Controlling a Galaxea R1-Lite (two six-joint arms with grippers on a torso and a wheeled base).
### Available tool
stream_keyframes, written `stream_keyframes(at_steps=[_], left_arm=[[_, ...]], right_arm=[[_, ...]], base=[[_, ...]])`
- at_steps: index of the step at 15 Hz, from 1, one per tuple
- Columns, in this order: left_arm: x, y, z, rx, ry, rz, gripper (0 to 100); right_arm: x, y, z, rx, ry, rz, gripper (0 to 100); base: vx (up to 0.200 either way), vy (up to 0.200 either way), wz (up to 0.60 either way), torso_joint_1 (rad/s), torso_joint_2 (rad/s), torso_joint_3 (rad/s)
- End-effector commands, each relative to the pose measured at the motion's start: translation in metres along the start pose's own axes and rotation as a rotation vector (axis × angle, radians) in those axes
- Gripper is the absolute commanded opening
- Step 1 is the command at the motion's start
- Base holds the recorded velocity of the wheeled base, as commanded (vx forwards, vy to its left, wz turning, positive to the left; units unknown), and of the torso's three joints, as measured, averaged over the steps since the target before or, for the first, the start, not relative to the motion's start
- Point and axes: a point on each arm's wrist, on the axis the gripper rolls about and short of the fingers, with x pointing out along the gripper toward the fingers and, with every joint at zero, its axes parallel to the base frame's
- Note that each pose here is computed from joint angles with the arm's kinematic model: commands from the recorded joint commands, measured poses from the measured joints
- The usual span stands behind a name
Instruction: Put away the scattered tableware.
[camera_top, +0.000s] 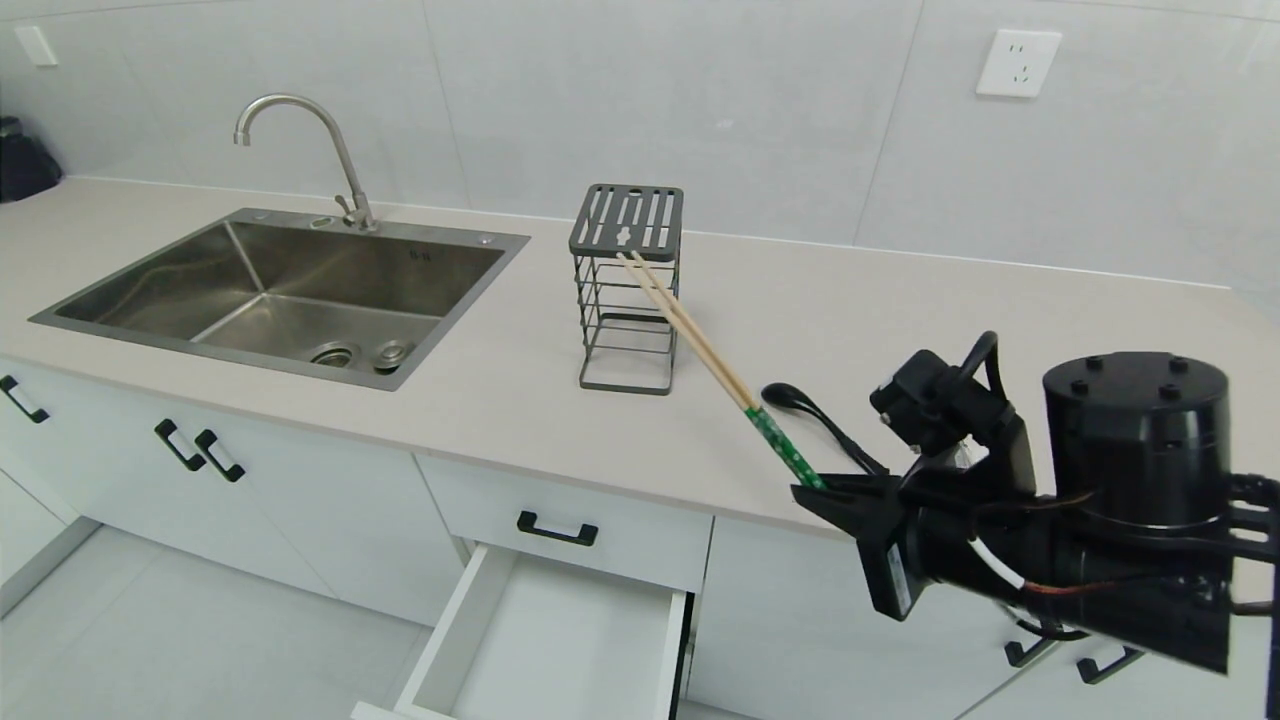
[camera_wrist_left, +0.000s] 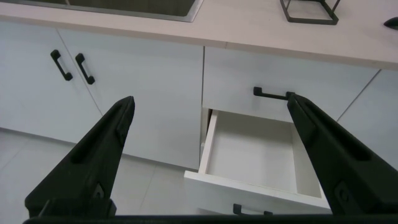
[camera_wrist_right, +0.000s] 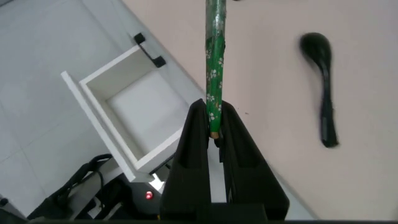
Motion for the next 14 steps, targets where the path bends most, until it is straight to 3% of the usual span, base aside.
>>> stream_keyframes(at_steps=[1, 4, 10, 14], left_arm=[[0.0, 0.0, 0.0, 0.0, 0.001, 0.001, 100], [0.0, 0.0, 0.0, 0.0, 0.001, 0.0, 100], [0.0, 0.0, 0.0, 0.0, 0.001, 0.0, 100], [0.0, 0.0, 0.0, 0.0, 0.001, 0.0, 100]], right_arm=[[0.011, 0.007, -0.003, -0.03, 0.027, 0.042, 0], [0.017, 0.01, -0.004, -0.153, 0.029, 0.095, 0], [0.027, 0.037, -0.011, -0.199, 0.062, 0.213, 0], [0.039, 0.041, -0.023, -0.204, 0.118, 0.227, 0]], base=[[0.0, 0.0, 0.0, 0.0, 0.0, 0.0], [0.0, 0.0, 0.0, 0.0, 0.0, 0.0], [0.0, 0.0, 0.0, 0.0, 0.0, 0.0], [0.0, 0.0, 0.0, 0.0, 0.0, 0.0]])
